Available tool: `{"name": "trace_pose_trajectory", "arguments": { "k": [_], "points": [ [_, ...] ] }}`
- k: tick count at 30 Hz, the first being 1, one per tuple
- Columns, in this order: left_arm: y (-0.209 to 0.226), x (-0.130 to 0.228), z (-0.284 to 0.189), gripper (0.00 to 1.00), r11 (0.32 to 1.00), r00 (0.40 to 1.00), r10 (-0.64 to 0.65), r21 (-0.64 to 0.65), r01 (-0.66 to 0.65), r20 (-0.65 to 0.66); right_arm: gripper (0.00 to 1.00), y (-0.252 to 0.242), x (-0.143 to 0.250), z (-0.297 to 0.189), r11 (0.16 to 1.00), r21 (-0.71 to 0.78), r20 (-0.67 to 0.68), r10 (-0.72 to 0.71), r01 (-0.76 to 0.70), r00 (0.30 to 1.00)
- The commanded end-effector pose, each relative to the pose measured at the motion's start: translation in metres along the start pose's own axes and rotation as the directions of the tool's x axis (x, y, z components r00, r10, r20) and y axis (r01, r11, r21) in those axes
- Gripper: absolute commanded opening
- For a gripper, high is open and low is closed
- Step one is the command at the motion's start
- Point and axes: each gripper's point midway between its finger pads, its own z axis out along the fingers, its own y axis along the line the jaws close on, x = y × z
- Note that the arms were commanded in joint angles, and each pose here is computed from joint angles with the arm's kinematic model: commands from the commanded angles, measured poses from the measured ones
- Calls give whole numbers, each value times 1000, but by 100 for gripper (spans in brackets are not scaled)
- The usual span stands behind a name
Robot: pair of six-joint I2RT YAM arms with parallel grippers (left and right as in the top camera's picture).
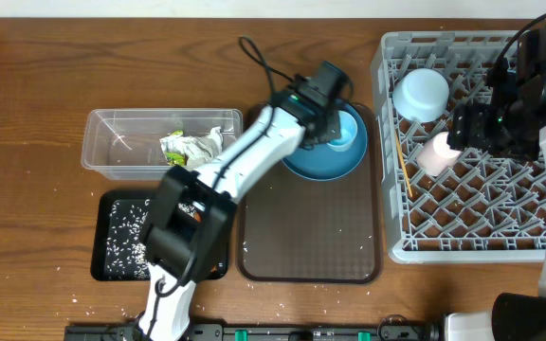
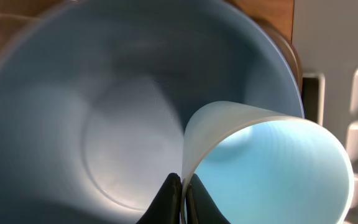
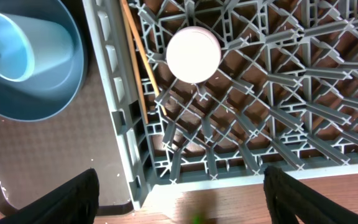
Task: Sort waste into correct bins and load items into the dishwasher rack
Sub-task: 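Grasp the light-blue cup on the blue plate with the left gripper and lift, then pass the light-blue cup from the left gripper to the right gripper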
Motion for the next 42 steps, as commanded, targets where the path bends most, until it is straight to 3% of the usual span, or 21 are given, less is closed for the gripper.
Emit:
{"name": "trace_pose_trajectory", "arguments": {
  "k": [1, 5, 8, 12, 15, 18, 21, 36, 42],
  "points": [
    [-8, -28, -60, 6, 976, 999, -53, 211, 54, -12, 84, 6, -1, -2, 999, -32, 5, -27, 27, 1000],
    [-18, -41, -128, 6, 848, 992, -49, 520, 105, -120, 86, 34, 0, -5, 971, -195, 25, -135, 138, 990],
    [-18, -45, -176, 6, 707, 982, -9, 694, 140, -189, 87, 70, 3, -17, 876, -398, 92, -258, 272, 962],
    [-13, -44, -232, 6, 477, 965, 102, 863, 164, -240, 88, 127, 9, -59, 579, -677, 305, -342, 455, 889],
    [-11, -41, -254, 6, 374, 956, 160, 912, 171, -244, 91, 152, 11, -93, 357, -754, 461, -310, 551, 831],
    [-14, -37, -255, 6, 370, 950, 166, 910, 188, -264, 95, 162, 12, -118, 218, -767, 552, -255, 604, 794],
    [-24, -29, -255, 6, 367, 943, 194, 911, 187, -271, 97, 166, 14, -126, 166, -753, 595, -240, 636, 767],
    [-71, 15, -251, 6, 351, 893, 330, 918, 186, -308, 95, 193, 27, -120, 106, -698, 647, -330, 708, 687],
    [-71, 15, -251, 6, 351, 893, 330, 918, 185, -306, 84, 197, 30, -115, 114, -688, 644, -360, 717, 675]
  ]
}}
